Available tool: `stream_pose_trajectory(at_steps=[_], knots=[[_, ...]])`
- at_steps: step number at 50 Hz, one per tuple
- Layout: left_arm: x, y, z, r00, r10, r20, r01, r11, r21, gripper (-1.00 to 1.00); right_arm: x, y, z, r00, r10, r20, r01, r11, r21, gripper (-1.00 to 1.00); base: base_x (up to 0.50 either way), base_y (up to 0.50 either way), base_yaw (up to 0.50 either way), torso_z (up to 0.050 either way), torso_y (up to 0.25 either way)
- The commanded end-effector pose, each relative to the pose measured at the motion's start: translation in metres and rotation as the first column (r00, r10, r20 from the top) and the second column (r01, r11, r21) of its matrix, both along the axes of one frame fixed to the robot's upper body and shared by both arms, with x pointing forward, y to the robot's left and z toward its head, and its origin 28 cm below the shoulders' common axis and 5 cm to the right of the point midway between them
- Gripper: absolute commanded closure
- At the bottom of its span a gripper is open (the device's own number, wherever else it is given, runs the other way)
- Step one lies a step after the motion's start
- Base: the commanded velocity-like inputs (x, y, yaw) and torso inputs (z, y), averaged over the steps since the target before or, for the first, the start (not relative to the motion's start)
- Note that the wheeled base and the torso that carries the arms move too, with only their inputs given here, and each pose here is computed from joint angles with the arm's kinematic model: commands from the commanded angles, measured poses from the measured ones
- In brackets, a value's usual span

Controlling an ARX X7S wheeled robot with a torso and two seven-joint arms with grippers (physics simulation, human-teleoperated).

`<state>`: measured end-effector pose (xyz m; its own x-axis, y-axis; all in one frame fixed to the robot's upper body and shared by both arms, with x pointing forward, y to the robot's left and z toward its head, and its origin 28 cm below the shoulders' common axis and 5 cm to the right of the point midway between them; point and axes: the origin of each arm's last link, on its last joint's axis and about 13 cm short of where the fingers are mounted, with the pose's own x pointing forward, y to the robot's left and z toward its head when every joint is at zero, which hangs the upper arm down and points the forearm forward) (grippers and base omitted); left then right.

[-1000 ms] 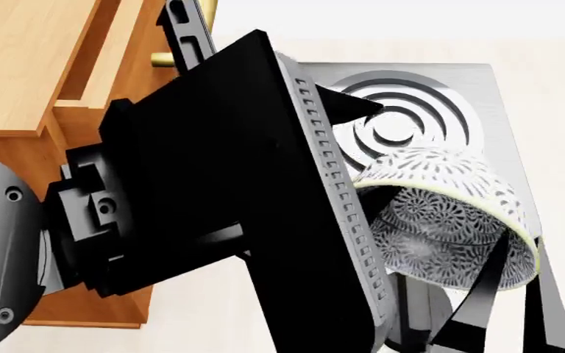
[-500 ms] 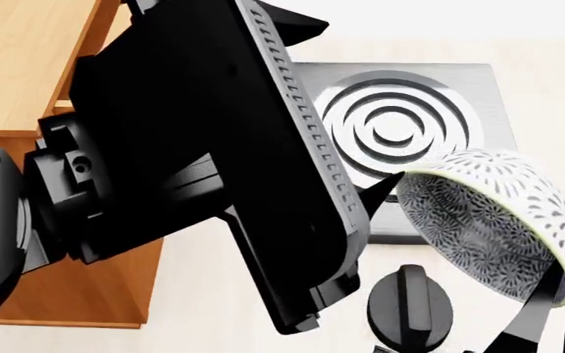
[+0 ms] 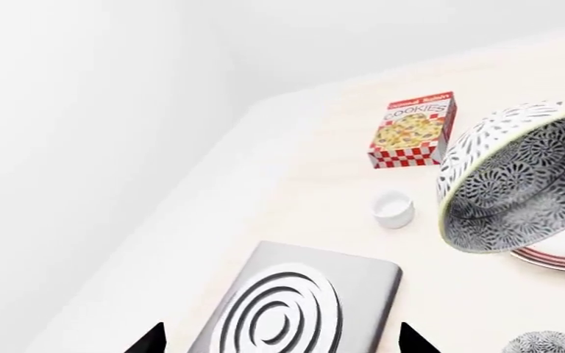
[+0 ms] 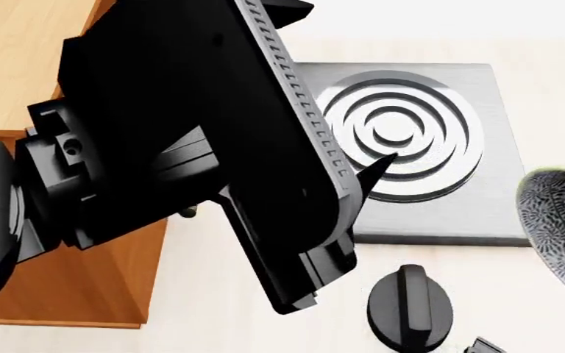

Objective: Pick the akita bowl on the wooden cabinet and place it on the plate.

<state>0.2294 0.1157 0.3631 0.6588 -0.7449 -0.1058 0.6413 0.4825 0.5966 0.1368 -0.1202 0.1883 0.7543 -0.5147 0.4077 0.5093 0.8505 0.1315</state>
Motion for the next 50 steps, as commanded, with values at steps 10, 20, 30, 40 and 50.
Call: stream_pose_trajectory(at_steps=[10, 20, 30, 40, 50], knots=[[0.004, 0.002, 0.007, 0.998, 0.045, -0.032, -0.047, 0.997, -0.068, -1.0, -0.008, -0.012, 0.008, 0.992, -0.094, 0.081, 0.087, 0.992, 0.089, 1.0, 0.0, 0.0, 0.0, 0.0, 0.0], [0.008, 0.004, 0.011, 0.996, 0.085, -0.034, -0.088, 0.991, -0.097, -1.0, -0.01, -0.015, 0.011, 0.988, -0.115, 0.105, 0.104, 0.989, 0.105, 1.0, 0.0, 0.0, 0.0, 0.001, 0.0], [0.012, 0.005, 0.009, 0.995, 0.094, -0.038, -0.098, 0.989, -0.108, -1.0, -0.01, -0.021, 0.013, 0.986, -0.135, 0.096, 0.122, 0.984, 0.132, 1.0, 0.0, 0.0, 0.0, 0.0, 0.0], [0.012, 0.004, 0.009, 0.995, 0.089, -0.033, -0.092, 0.989, -0.113, -1.0, -0.007, -0.03, 0.013, 0.987, -0.147, 0.066, 0.133, 0.973, 0.189, 1.0, 0.0, 0.0, 0.0, 0.0, 0.001], [0.013, 0.003, 0.009, 0.996, 0.082, -0.034, -0.086, 0.99, -0.116, -1.0, -0.002, -0.039, 0.017, 0.995, -0.084, 0.061, 0.062, 0.952, 0.301, 1.0, 0.0, 0.0, 0.0, 0.0, 0.0]])
